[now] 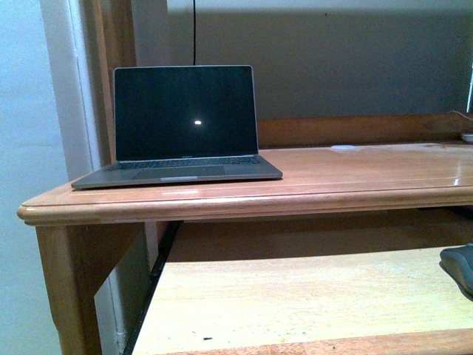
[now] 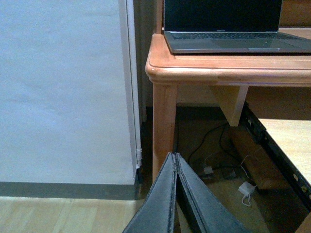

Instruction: Place mouse

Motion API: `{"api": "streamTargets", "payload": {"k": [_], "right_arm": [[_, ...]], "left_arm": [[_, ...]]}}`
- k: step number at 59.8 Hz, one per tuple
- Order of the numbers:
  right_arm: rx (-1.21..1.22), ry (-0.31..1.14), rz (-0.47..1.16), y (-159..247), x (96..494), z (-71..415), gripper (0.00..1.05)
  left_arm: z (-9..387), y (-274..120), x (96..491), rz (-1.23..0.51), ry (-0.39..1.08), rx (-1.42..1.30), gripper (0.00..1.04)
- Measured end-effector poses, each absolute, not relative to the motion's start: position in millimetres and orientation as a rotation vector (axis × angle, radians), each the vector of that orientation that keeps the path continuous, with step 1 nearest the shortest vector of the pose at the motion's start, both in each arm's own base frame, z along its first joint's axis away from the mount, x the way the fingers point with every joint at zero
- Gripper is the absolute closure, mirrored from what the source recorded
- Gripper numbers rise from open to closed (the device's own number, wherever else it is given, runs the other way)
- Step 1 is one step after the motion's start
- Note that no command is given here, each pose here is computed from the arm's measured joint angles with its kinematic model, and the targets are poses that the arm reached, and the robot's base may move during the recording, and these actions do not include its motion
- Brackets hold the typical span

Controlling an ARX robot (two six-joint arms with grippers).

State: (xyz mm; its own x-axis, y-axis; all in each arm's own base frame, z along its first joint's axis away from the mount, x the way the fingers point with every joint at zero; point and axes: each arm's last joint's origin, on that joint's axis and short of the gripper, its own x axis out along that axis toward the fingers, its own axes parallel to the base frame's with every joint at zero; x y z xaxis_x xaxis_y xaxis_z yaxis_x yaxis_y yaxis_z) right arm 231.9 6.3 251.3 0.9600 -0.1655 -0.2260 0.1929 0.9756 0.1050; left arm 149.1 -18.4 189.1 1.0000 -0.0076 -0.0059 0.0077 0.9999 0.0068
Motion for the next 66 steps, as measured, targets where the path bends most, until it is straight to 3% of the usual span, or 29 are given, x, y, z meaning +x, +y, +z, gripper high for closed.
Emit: {"api": "streamTargets", "payload": {"k": [13,52,66], "right_arm": [[-0.026,0.375,-0.19,15,283,237,0.07],[-0.043,0.528,-0.237,34,318,209,0.08],[-0.008,0.525,-0.241,32,321,210,0.42]], "left_arm": [[180,-6,136,-0.031,0.007,0.006,1.02],[169,-1,118,-0.005,-0.006,0.006,1.02],[169,-1,113,-0.005,-0.007,0.006,1.02]]}}
